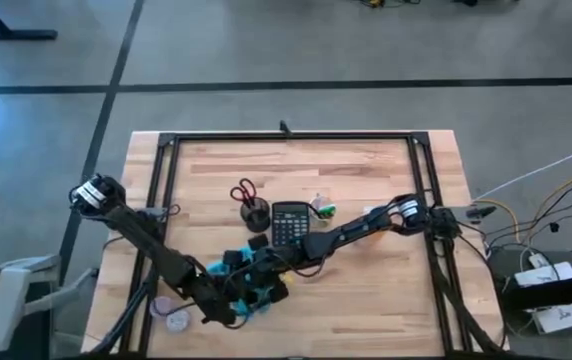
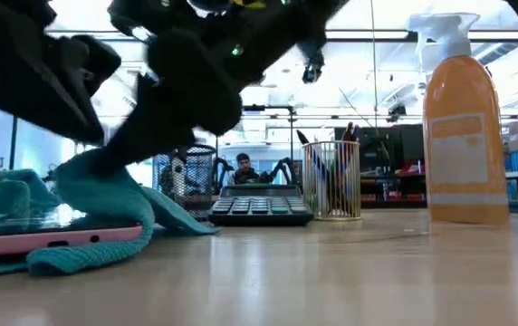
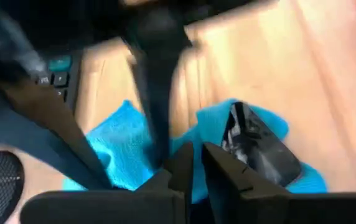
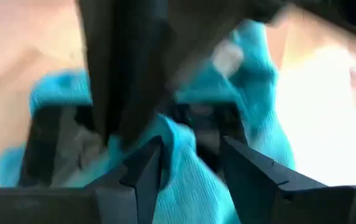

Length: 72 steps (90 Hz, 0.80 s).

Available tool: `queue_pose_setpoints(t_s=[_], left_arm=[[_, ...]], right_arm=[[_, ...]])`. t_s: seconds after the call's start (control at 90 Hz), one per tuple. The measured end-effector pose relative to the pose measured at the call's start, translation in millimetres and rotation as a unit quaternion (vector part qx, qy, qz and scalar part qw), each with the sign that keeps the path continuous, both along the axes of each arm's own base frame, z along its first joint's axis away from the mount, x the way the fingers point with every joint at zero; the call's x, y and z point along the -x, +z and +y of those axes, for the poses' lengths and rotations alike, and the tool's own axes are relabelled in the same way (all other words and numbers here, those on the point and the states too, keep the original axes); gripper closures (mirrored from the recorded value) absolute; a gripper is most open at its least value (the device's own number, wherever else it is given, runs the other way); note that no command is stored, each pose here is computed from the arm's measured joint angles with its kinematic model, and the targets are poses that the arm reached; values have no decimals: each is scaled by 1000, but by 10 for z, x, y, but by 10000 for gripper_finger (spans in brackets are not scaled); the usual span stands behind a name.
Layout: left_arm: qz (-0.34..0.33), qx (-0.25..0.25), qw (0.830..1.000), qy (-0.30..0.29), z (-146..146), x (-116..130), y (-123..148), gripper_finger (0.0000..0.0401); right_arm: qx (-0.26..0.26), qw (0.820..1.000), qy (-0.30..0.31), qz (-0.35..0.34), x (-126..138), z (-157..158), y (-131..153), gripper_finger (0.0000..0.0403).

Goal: Apply microfiber cloth
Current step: Wipe the front and back of the cellphone with the blue microfiber cloth

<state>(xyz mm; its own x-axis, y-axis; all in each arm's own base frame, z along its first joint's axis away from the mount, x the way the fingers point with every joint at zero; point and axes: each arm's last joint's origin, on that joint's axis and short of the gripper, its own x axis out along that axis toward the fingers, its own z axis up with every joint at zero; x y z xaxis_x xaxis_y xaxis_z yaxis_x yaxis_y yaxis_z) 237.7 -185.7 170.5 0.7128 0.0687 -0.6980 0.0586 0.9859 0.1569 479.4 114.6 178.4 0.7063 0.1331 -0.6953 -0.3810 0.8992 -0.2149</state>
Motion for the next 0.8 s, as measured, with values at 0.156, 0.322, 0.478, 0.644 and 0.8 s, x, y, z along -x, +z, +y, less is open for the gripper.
queue_pose_setpoints(t_s=[0.156,0.322,0.478,0.644,0.8], left_arm=[[20,-27,999,9,6,-33,-159,381],[46,-26,998,27,30,-19,-239,381],[88,6,995,56,61,45,-256,381],[97,17,993,73,70,63,-261,381],[97,18,992,74,70,64,-262,381]], right_arm=[[7,998,-3,64,154,-1,298,258],[-13,991,-42,129,259,-23,383,251],[-44,986,-84,139,263,-28,411,244],[-50,986,-88,134,252,-23,416,238],[-50,986,-87,132,248,-22,418,241]])
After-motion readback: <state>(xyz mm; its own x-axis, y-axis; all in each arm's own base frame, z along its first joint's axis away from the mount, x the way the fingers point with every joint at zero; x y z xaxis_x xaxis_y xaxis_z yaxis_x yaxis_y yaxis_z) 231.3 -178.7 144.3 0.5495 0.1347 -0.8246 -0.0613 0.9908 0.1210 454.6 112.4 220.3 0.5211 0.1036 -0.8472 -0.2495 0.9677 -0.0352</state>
